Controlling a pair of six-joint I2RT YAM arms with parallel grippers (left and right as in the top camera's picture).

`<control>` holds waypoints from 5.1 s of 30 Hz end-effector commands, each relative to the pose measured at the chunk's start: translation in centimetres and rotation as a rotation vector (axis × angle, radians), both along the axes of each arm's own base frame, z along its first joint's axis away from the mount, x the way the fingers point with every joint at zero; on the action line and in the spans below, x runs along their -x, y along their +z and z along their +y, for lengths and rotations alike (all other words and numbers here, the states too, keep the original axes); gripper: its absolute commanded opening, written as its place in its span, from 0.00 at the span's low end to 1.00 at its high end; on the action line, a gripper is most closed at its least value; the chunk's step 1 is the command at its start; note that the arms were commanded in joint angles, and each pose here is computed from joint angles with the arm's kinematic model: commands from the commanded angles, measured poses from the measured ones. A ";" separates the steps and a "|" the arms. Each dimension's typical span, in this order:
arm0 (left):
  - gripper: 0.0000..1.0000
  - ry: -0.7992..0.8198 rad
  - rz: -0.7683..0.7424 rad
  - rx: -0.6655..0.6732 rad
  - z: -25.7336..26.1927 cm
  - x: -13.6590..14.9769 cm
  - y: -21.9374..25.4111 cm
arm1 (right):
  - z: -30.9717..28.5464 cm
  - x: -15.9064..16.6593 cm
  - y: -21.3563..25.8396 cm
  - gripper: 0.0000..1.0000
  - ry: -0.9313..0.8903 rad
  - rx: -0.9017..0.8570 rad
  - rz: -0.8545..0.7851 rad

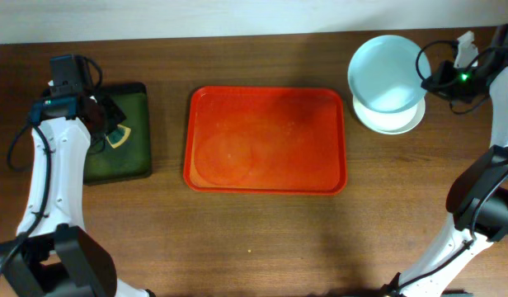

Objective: Clean dirty plates on tray and stack at the side

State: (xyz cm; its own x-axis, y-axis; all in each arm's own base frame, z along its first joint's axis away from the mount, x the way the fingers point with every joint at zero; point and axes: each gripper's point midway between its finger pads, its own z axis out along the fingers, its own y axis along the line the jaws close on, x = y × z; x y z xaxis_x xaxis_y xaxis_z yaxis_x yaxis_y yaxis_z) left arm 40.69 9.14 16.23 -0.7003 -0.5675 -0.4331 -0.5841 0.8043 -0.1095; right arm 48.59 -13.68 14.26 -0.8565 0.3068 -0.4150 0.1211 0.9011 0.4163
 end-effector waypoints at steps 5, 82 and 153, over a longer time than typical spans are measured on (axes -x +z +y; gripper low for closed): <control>0.00 0.002 0.024 0.012 0.1 -0.6 -1.5 | -3.4 -0.2 -4.0 0.04 -0.198 0.107 0.046; 0.99 -0.271 -0.598 -0.040 -9.0 15.9 8.3 | 19.9 28.7 11.8 0.98 0.378 0.235 -0.425; 0.99 -0.360 -0.569 -0.118 -9.4 17.4 5.5 | 15.9 24.1 1.4 0.98 -0.074 0.309 -0.976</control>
